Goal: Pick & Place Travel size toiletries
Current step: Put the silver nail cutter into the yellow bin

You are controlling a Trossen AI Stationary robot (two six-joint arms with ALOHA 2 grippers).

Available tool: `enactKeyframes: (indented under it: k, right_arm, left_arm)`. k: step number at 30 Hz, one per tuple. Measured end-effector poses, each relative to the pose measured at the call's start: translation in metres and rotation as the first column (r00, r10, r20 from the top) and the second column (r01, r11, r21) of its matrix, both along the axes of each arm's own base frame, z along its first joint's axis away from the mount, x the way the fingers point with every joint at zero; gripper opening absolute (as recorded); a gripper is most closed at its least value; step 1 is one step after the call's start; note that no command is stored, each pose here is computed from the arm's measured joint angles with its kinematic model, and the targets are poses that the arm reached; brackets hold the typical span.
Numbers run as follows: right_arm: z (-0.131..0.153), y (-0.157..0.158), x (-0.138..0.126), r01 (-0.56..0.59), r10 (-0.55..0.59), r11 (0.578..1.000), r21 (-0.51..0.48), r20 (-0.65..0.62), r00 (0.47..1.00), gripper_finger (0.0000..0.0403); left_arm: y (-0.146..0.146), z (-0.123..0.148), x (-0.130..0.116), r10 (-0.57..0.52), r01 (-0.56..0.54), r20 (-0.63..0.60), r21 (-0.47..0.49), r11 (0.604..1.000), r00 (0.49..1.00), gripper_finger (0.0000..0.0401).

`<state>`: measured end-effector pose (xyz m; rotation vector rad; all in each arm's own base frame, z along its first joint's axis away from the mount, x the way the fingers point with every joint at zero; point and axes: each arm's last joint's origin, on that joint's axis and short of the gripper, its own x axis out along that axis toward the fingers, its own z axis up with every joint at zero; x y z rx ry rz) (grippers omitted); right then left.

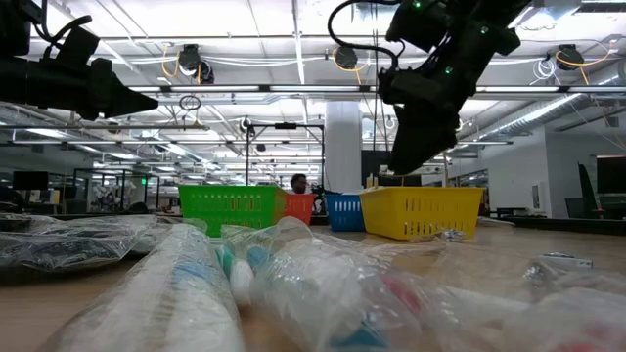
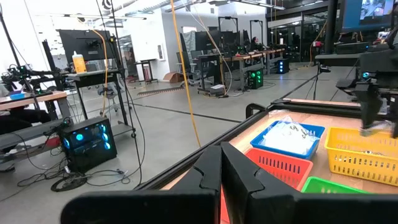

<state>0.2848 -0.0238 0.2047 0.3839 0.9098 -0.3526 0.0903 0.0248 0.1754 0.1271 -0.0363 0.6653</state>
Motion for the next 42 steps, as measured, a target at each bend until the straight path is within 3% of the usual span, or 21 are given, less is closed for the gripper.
enactKeyframes:
  k: [3,6,10,13,14,17,20,25,28,31,36,39,42]
  right_arm:
    - [0.0,0.002,0.0,-0.053,0.053,0.998,0.029,0.004,0.999,0.0192]
    - [-0.003,-0.001,-0.004,0.033,-0.033,0.999,-0.016,-0.048,0.998,0.0186]
    - [-0.004,-0.001,-0.006,0.021,-0.023,1.0,-0.021,-0.074,0.997,0.0177]
    - [-0.001,0.003,0.0,-0.116,0.116,0.988,0.104,0.007,0.993,0.0174]
    - [0.001,0.003,0.001,-0.113,0.112,0.989,0.098,0.016,0.994,0.0173]
    - [0.002,-0.001,-0.003,0.04,-0.04,0.999,0.029,-0.011,0.999,0.0169]
    - [0.002,0.0,-0.001,-0.038,0.038,0.998,0.053,0.002,0.999,0.0167]
    - [0.001,0.0,-0.004,-0.026,0.027,0.999,0.02,-0.029,0.999,0.0166]
    - [0.005,0.007,0.003,-0.116,0.113,0.99,0.076,0.052,0.992,0.0166]
    - [0.013,0.024,0.012,-0.28,0.252,0.951,0.132,0.192,0.948,0.0166]
    - [0.028,0.068,0.02,-0.552,0.477,0.828,0.094,0.398,0.784,0.0166]
    - [0.024,0.097,0.014,-0.65,0.622,0.758,-0.047,0.352,0.699,0.0166]
    - [0.005,0.12,0.005,-0.669,0.692,0.721,-0.182,0.242,0.68,0.0166]
  left_arm:
    - [0.0,0.0,0.0,0.0,0.0,0.0,0.0,1.0,1.0,0.0001]
    - [0.0,0.0,0.0,0.0,0.0,0.0,0.0,1.0,1.0,0.0001]
    - [0.0,0.0,0.0,0.0,0.0,0.0,0.0,1.0,1.0,0.0001]
    - [0.0,0.0,0.0,0.0,0.0,0.0,0.0,1.0,1.0,0.0001]
    - [0.0,0.0,0.0,-0.001,0.001,0.0,0.0,1.0,1.0,0.0001]
    - [0.0,0.0,0.0,0.0,0.0,0.0,0.0,1.0,1.0,0.0001]
    - [0.0,0.0,0.0,0.0,0.0,0.0,0.0,1.0,1.0,0.0001]
    - [0.0,0.0,0.0,0.0,0.0,0.0,0.0,1.0,1.0,0.0001]
    - [0.0,0.0,0.0,0.0,0.0,0.0,0.0,1.0,1.0,0.0001]
    - [0.0,0.0,0.0,0.0,0.0,0.0,0.0,1.0,1.0,0.0001]
    - [0.0,0.0,0.0,0.0,0.0,0.0,0.0,1.0,1.0,0.0001]
    - [0.0,0.0,0.0,0.0,0.0,0.0,0.0,1.0,1.0,0.0001]
    - [0.0,0.0,0.0,0.0,0.0,0.0,0.0,1.0,1.0,0.0001]
